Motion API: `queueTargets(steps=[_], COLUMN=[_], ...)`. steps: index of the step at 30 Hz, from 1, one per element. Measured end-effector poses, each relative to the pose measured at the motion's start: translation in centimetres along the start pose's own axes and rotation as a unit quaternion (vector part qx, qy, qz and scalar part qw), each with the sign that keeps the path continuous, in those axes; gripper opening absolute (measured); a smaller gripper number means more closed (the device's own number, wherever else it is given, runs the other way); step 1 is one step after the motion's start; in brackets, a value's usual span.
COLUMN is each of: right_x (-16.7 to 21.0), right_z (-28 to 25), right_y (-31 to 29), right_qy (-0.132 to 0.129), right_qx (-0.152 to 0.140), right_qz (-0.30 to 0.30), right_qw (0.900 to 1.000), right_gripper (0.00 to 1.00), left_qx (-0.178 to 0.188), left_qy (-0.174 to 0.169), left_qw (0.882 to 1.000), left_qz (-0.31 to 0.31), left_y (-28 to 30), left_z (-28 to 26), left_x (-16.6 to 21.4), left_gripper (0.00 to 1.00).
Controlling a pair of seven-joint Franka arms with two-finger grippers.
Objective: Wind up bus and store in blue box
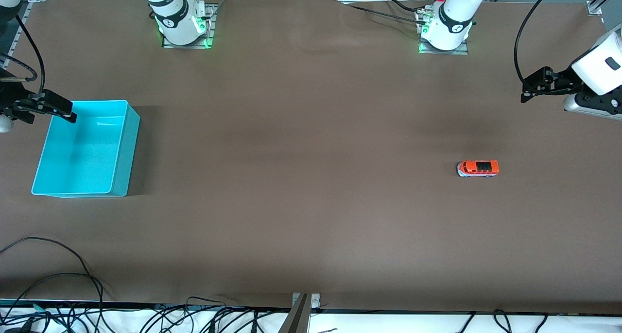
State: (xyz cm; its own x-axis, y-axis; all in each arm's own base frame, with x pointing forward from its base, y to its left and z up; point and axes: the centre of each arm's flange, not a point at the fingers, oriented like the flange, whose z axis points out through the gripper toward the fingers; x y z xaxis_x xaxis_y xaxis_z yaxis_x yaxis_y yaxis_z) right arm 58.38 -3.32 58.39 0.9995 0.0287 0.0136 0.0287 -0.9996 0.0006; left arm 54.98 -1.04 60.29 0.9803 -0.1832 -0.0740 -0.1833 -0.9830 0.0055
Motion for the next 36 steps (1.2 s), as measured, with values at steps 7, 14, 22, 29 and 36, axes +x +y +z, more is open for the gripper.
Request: queueTargets(steps=[7, 14, 22, 29, 36], right_x=[0.00, 0.00, 0.00, 0.00, 0.00], right_z=[0.00, 0.00, 0.00, 0.00, 0.00], right_y=[0.00, 0.00, 0.00, 0.00, 0.00], right_qy=[0.000, 0.000, 0.000, 0.000, 0.000], right_qx=[0.000, 0.000, 0.000, 0.000, 0.000], right_qz=[0.000, 0.000, 0.000, 0.000, 0.000], right_qw=[1.000, 1.000, 1.000, 1.000, 1.000], right_gripper=[1.00, 1.00, 1.00, 1.00, 1.00], left_qx=[0.000, 0.000, 0.000, 0.000, -0.001], left_qy=[0.000, 0.000, 0.000, 0.000, -0.008], left_qw=[1.000, 1.000, 1.000, 1.000, 1.000], left_qz=[0.000, 0.000, 0.000, 0.000, 0.001], left_y=[0.00, 0.00, 0.00, 0.04, 0.16], left_z=[0.00, 0.00, 0.00, 0.00, 0.13], left_x=[0.00, 0.00, 0.00, 0.01, -0.14], left_gripper=[1.00, 1.00, 1.00, 1.00, 1.00])
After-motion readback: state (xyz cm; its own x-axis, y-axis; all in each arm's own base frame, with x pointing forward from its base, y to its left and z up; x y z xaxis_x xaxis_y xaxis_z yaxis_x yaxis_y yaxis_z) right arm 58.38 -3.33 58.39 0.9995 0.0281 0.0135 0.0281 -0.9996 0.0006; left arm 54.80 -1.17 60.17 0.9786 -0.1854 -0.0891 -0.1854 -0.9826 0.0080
